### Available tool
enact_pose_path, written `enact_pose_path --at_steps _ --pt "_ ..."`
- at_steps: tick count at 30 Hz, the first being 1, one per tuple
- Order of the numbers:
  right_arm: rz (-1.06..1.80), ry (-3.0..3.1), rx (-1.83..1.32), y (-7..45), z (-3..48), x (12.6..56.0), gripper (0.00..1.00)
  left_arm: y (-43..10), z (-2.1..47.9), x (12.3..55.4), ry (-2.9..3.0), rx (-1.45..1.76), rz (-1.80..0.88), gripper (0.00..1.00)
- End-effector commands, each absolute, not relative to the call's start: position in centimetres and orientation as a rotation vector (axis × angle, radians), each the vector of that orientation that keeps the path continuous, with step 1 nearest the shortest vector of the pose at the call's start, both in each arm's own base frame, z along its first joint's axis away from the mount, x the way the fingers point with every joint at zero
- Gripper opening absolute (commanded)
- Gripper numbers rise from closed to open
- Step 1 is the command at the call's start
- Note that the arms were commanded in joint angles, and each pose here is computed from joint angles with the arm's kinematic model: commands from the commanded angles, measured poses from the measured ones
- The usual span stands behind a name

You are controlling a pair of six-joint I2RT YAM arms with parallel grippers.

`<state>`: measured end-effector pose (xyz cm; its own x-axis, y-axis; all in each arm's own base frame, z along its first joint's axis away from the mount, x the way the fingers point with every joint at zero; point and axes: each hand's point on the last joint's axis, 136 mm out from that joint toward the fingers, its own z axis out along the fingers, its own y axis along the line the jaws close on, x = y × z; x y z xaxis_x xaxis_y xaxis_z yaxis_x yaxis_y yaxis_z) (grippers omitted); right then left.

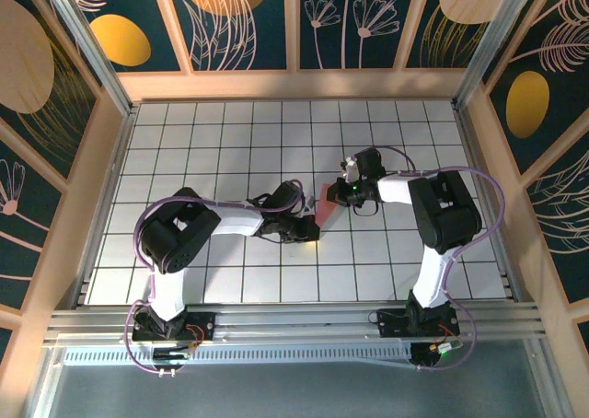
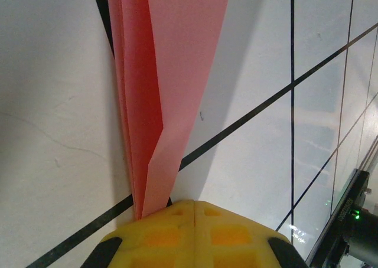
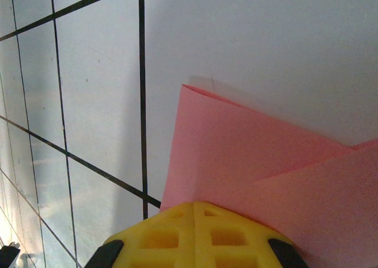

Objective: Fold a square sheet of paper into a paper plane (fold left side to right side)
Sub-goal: Fold the wing for the fifth time at the center of the table.

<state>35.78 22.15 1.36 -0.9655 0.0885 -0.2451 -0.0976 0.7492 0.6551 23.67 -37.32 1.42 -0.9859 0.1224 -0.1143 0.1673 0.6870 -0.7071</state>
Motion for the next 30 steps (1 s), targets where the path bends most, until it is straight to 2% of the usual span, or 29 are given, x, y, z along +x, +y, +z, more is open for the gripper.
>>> enact_pose_path --at_steps 1,12,20,30 --pt "0.709 2.969 0.102 18.0 -6.2 31.4 0.0 -36.4 0.5 21.5 2.93 0.229 -1.196 0.01" --pt "0.711 2.97 0.103 18.0 -6.1 31.4 0.0 -36.8 1.3 20.6 2.918 0.24 -1.25 0.01" --pt "0.719 2.966 0.099 18.1 -6.0 31.3 0.0 -36.6 6.5 24.3 2.754 0.205 -1.309 0.01" --pt "0.727 2.957 0.094 18.4 -5.7 31.5 0.0 -38.4 4.5 26.5 2.78 0.268 -1.309 0.0"
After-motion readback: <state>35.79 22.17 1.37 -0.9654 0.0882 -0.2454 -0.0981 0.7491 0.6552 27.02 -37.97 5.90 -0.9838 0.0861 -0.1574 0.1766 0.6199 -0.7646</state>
